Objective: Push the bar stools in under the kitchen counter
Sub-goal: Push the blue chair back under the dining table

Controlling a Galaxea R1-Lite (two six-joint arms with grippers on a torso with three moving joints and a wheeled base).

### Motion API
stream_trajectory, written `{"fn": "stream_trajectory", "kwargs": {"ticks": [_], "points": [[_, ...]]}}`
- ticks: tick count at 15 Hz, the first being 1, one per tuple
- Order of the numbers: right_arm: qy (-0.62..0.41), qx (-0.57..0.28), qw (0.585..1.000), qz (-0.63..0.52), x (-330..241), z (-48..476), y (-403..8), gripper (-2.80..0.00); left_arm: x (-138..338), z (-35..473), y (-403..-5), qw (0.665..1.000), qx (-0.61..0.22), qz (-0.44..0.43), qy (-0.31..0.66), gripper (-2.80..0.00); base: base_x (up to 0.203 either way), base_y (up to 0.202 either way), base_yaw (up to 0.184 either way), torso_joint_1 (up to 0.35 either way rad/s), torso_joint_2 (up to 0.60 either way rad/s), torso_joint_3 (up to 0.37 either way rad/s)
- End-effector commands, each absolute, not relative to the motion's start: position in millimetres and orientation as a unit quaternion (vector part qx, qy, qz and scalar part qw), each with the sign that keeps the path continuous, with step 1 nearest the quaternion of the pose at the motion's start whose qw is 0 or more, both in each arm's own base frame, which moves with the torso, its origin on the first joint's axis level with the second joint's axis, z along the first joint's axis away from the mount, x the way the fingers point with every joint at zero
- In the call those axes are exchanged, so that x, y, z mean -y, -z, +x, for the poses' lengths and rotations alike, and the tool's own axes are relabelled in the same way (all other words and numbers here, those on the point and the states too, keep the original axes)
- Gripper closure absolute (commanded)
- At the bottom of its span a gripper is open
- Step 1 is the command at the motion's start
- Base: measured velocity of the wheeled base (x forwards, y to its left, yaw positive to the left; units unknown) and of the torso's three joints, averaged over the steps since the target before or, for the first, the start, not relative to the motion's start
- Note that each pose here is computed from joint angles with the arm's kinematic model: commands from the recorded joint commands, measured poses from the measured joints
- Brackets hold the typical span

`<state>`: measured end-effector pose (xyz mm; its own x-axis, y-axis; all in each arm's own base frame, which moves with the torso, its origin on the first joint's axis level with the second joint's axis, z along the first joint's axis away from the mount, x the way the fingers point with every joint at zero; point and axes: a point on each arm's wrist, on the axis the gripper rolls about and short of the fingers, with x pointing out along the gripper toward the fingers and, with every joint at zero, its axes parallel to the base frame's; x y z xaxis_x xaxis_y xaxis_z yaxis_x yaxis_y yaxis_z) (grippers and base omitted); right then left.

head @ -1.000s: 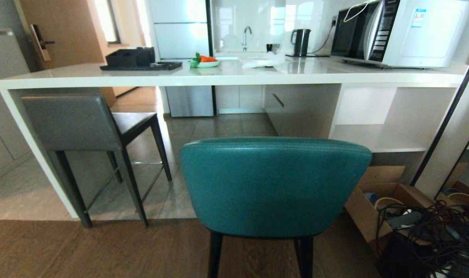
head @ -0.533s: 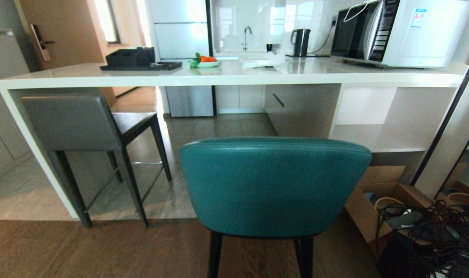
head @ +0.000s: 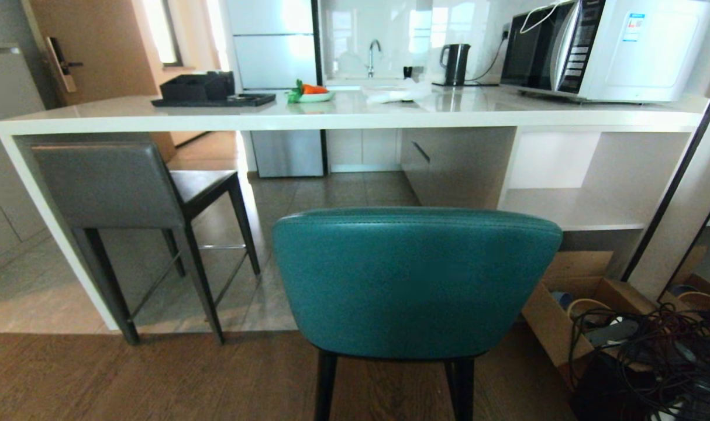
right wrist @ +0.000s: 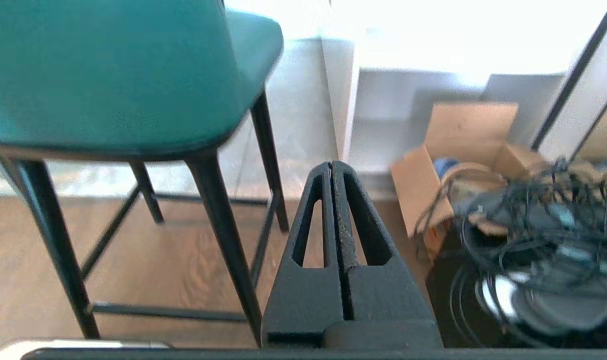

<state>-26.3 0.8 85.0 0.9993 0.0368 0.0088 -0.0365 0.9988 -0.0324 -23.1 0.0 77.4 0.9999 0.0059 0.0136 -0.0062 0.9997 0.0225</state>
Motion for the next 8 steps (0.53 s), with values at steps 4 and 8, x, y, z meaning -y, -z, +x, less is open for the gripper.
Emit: {"fn": "stream_trajectory", "kwargs": {"ticks": [4, 8], "points": [[-0.022, 0.0, 1.0, -0.013, -1, -24, -111, 0.0, 1, -21, -129, 1.0, 0.014, -0.014, 0.018, 0.0, 0.0, 0.0, 0.0, 0.0, 0.0, 0.0], [-0.039, -0.021, 0.999, 0.007, -2, -3, -139, 0.0, 1, 21, -165, 0.999, -0.012, -0.028, 0.032, 0.0, 0.0, 0.0, 0.0, 0.0, 0.0, 0.0]]}}
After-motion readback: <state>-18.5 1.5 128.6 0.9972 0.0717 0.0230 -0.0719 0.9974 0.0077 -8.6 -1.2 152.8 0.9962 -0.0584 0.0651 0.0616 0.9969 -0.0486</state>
